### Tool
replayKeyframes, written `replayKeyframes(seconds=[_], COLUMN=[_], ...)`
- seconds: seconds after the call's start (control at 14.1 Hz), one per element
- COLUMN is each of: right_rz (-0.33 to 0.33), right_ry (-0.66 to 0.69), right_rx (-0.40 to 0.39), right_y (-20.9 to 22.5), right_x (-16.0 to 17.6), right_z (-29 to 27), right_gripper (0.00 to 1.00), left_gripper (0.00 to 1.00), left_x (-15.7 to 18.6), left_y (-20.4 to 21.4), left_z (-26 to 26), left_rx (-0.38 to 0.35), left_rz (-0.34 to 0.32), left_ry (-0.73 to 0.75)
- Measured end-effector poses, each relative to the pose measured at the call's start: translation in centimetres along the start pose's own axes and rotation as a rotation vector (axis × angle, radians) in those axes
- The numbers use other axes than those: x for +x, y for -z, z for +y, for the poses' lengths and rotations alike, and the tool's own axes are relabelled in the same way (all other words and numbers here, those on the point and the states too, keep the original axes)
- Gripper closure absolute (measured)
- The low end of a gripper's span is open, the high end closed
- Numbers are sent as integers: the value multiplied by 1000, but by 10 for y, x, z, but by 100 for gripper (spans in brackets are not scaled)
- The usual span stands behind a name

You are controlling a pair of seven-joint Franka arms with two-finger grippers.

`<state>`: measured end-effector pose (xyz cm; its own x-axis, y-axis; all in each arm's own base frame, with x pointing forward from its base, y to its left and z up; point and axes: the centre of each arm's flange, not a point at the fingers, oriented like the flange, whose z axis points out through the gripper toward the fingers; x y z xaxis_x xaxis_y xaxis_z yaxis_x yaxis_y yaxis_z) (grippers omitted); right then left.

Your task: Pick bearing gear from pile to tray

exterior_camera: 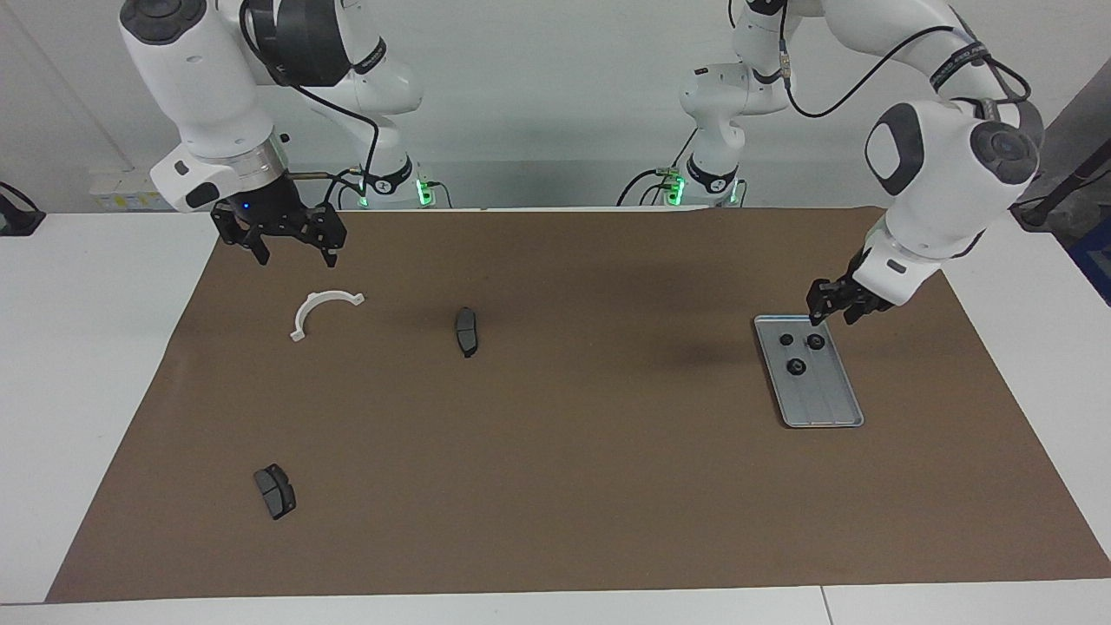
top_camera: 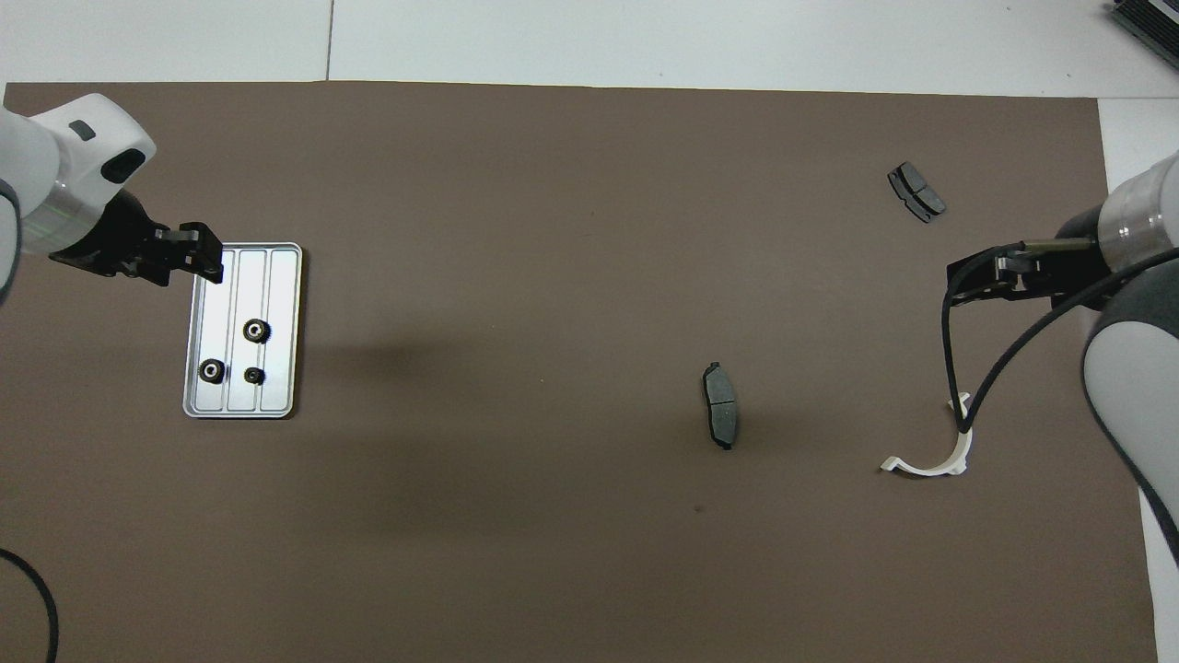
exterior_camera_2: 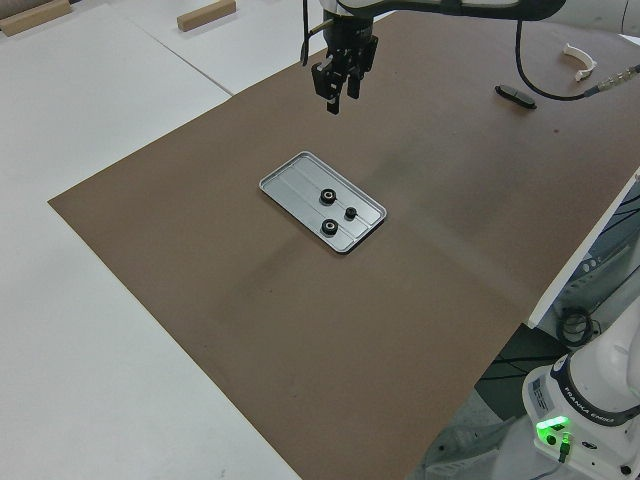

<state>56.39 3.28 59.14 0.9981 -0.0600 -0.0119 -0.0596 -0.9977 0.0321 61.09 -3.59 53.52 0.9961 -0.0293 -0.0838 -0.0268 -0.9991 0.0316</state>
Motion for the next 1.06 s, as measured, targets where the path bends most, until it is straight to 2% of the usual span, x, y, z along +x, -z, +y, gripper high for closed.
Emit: replayKeyframes(seconds=[0.21, 0.5, 1.06], right_rz=[0, 0, 0], right_ry=[0, 0, 0], right_rx=[0, 0, 0], right_y=[0, 0, 0], right_x=[0, 0, 0], right_z=[0, 0, 0], right_gripper=[0, 0, 0], left_gripper=[1, 0, 0], left_x=[-16, -33, -35], left_y=[40, 71, 75], left_z=[3, 4, 5], left_rx=[2, 5, 5], left_rz=[38, 89, 98], left_ry=[-5, -5, -7])
